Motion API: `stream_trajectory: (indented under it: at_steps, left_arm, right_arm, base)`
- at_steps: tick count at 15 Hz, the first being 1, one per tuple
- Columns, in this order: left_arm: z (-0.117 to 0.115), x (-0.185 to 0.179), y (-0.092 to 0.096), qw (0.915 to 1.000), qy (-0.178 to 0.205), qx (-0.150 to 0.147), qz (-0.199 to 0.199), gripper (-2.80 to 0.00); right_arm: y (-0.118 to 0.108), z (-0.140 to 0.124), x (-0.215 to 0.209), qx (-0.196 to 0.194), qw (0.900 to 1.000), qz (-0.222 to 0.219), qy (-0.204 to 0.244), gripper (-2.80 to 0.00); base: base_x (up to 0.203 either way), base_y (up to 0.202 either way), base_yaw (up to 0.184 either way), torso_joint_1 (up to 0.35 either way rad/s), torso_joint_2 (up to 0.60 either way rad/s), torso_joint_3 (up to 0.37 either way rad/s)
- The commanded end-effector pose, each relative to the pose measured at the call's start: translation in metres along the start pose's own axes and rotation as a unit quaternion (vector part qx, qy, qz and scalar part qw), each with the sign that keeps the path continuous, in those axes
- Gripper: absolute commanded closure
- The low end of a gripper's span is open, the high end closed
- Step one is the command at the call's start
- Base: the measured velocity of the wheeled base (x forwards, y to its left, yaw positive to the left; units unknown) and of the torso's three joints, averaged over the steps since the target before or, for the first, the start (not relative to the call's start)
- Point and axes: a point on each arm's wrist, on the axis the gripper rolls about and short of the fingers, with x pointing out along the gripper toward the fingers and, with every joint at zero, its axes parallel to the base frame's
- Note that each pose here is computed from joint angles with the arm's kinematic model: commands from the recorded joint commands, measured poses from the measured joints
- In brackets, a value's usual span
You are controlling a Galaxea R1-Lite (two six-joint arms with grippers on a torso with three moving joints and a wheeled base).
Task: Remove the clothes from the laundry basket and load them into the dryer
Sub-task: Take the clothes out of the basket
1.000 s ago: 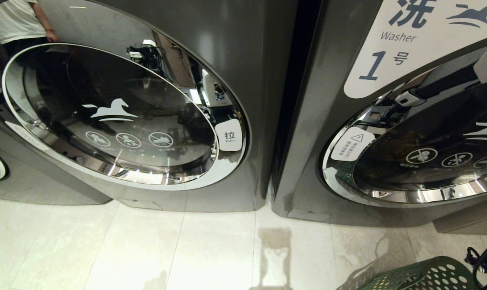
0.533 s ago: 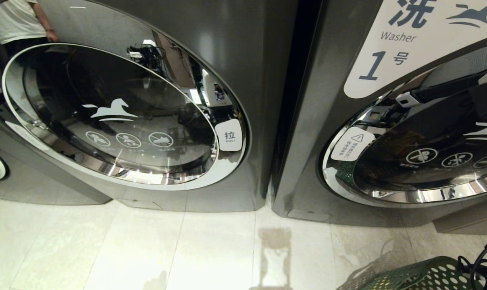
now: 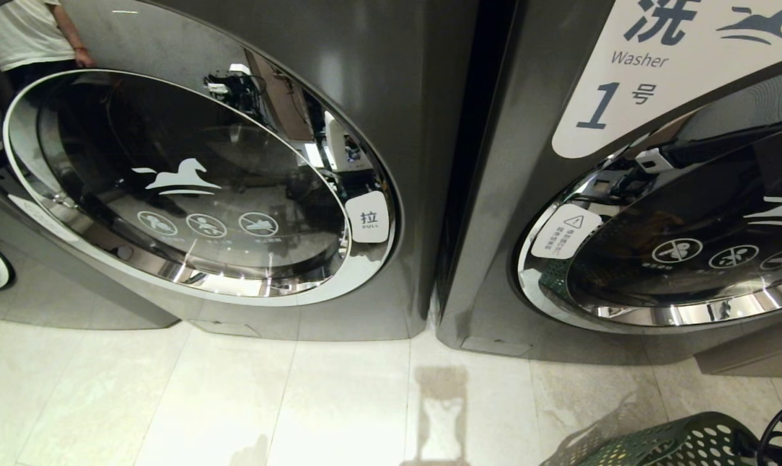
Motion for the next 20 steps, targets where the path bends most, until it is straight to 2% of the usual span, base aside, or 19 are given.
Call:
stream_trajectory:
  at_steps: [1,7,13,17,20]
  left_arm:
    - [0.000,0.000,0.000,1.0000,0.001,0.000,0.000,0.00]
    - [0.000,0.000,0.000,1.0000,0.001,0.000,0.000,0.00]
    - [0.000,0.000,0.000,1.0000,0.000,0.000,0.000,0.00]
    - [0.000,0.000,0.000,1.0000,0.000,0.000,0.000,0.00]
    - [0.000,0.000,0.000,1.0000,0.001,0.000,0.000,0.00]
  right_arm:
    - [0.000,-0.004,0.001,-0.001,1.000,0.004,0.006,-2.80]
    - [-0.006,-0.025,0.005,0.019,0.999,0.016,0.022,-2.80]
    - [-0.032,-0.049,0.043,-0.003,1.000,-0.016,-0.024,-2.80]
    - [-0.028,-0.056,0.045,-0.020,1.000,-0.005,-0.017,-2.80]
    - [-0.021,-0.062,0.045,-0.051,0.999,0.006,-0.006,-2.80]
  base:
    - [0.000,0.000,0.000,0.000,0.00,0.000]
    - [0.000,0.000,0.000,0.000,0.00,0.000]
    - [0.000,0.000,0.000,0.000,0.00,0.000]
    - [0.000,0.000,0.000,0.000,0.00,0.000]
    - [0.000,0.000,0.000,0.000,0.00,0.000]
